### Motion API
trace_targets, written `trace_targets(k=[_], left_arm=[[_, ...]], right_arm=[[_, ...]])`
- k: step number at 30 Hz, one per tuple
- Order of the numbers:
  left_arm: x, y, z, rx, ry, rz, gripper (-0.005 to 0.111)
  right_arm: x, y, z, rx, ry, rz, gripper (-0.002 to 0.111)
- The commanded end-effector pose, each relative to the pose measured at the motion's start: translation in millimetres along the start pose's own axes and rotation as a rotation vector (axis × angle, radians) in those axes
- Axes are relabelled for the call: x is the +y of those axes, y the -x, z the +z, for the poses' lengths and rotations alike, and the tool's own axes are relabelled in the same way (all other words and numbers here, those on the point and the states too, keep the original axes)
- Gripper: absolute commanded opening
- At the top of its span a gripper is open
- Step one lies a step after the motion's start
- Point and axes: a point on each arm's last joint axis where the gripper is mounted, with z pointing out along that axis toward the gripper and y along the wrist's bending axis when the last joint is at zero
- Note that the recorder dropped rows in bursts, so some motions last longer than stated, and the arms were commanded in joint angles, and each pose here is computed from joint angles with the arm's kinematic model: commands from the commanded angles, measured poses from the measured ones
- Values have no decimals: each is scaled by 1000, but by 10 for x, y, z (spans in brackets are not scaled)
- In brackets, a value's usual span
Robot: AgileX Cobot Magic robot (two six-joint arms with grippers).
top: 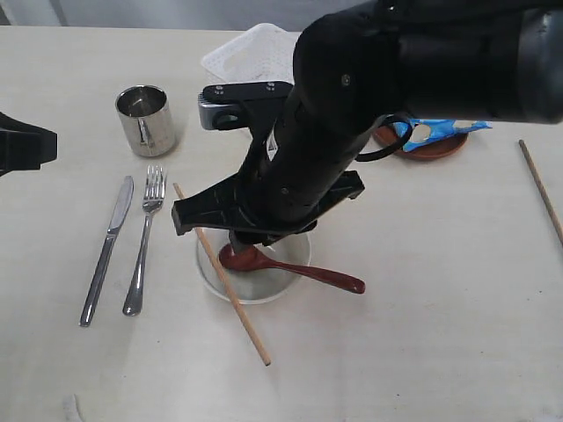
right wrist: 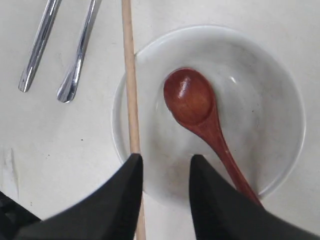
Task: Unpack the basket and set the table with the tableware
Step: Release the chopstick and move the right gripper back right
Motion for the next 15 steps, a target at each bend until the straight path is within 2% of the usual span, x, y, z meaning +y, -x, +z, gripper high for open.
trace_targets(k=[1,4,7,11,15], left_arm=[[-7,-18,4,1,-7,-1,0],[-7,-18,4,1,-7,-1,0],[-7,-18,4,1,-7,-1,0],[-7,-18,4,1,-7,-1,0],[-7,-18,4,1,-6,0,0]], right_arm=[[-8,19,-81,-32,-10,-37,32],[-152,85,-226,-71,-87,-50,32],[-482,165,-474,-85,-179,19,32],[-1025,209,-826,-148,-282,141,32],[-1621,79,-1018,-168,-410,280,32]])
